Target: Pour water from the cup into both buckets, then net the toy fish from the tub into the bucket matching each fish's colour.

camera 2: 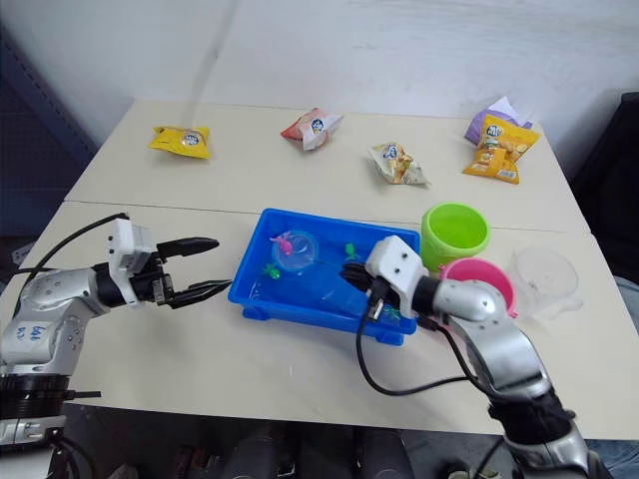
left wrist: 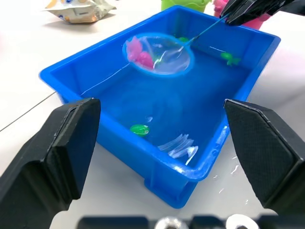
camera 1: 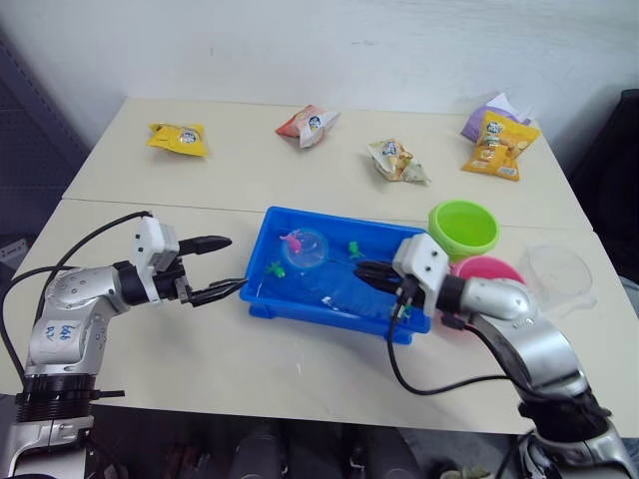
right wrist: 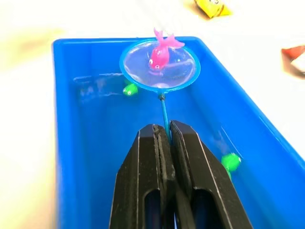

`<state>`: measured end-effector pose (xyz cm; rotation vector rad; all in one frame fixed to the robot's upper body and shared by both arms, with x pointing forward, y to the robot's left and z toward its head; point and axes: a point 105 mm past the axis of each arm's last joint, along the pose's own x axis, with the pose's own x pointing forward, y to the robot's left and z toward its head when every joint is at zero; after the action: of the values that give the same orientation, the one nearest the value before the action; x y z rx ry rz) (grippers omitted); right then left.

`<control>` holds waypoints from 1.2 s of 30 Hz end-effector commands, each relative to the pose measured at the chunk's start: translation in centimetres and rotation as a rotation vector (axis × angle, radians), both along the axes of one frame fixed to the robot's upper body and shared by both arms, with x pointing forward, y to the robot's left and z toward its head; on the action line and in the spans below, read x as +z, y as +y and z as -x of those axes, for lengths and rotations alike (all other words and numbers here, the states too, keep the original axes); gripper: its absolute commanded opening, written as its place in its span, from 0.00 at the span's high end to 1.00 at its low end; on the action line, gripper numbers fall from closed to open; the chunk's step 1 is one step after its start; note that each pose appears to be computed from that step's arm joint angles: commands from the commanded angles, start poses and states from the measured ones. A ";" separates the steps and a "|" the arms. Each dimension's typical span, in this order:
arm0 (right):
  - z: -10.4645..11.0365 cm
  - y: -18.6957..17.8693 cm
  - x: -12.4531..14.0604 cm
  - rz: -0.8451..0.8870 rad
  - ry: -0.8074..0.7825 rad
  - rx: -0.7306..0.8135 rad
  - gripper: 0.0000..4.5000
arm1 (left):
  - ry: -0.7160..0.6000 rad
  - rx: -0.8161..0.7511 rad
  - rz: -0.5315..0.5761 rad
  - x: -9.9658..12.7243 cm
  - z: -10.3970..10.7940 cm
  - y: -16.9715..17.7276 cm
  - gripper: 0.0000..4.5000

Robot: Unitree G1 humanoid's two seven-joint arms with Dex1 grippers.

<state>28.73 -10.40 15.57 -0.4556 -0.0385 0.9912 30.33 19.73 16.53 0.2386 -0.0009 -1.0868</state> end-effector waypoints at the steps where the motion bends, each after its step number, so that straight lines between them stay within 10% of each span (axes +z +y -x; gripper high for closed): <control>1: 2.0 -1.9 1.6 -0.010 -0.084 -0.019 1.00 | -0.041 -0.079 0.015 1.3 0.3 -1.5 0.01; 36: 11.8 -13.0 3.7 0.054 -0.253 -0.557 1.00 | -0.036 -0.440 0.104 2.1 -0.8 -9.7 0.01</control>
<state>17.36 -23.05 18.21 -0.5438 -0.0648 0.4146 31.20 10.45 17.85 0.1468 -0.1116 -1.4932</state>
